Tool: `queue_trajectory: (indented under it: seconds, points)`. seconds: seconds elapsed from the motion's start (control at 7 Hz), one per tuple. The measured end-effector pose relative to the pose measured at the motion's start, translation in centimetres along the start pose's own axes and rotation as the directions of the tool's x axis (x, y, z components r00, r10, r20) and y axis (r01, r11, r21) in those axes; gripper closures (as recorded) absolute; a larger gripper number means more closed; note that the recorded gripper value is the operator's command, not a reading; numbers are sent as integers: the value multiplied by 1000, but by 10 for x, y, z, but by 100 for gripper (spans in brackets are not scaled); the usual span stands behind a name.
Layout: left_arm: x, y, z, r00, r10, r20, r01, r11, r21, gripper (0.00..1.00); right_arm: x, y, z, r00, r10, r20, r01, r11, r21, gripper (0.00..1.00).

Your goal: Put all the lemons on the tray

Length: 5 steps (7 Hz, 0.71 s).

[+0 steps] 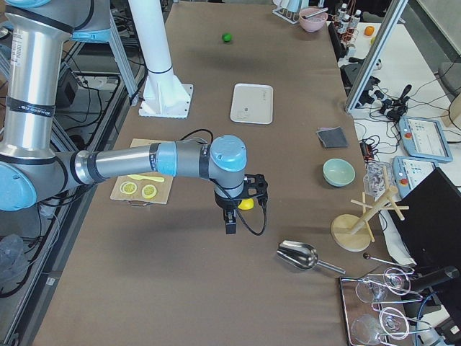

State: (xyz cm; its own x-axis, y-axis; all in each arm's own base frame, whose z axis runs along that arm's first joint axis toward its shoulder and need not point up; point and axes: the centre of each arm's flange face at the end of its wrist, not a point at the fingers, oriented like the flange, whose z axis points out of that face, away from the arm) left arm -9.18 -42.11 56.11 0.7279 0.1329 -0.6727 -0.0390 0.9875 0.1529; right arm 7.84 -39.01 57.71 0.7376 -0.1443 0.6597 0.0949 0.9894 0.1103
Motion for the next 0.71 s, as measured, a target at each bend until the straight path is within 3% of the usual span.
queue_trajectory:
  seconds: [0.43, 0.71]
  points:
    - [25, -29, -29, 995, 95, 13, -96, 990, 104, 2, -21, -17, -46, 1000, 2, -15, 0, 995, 102, 0]
    - [24, -39, -27, 978, 209, 12, -207, 952, 225, 2, -15, -15, -68, 996, 75, 45, -81, 984, 160, 0]
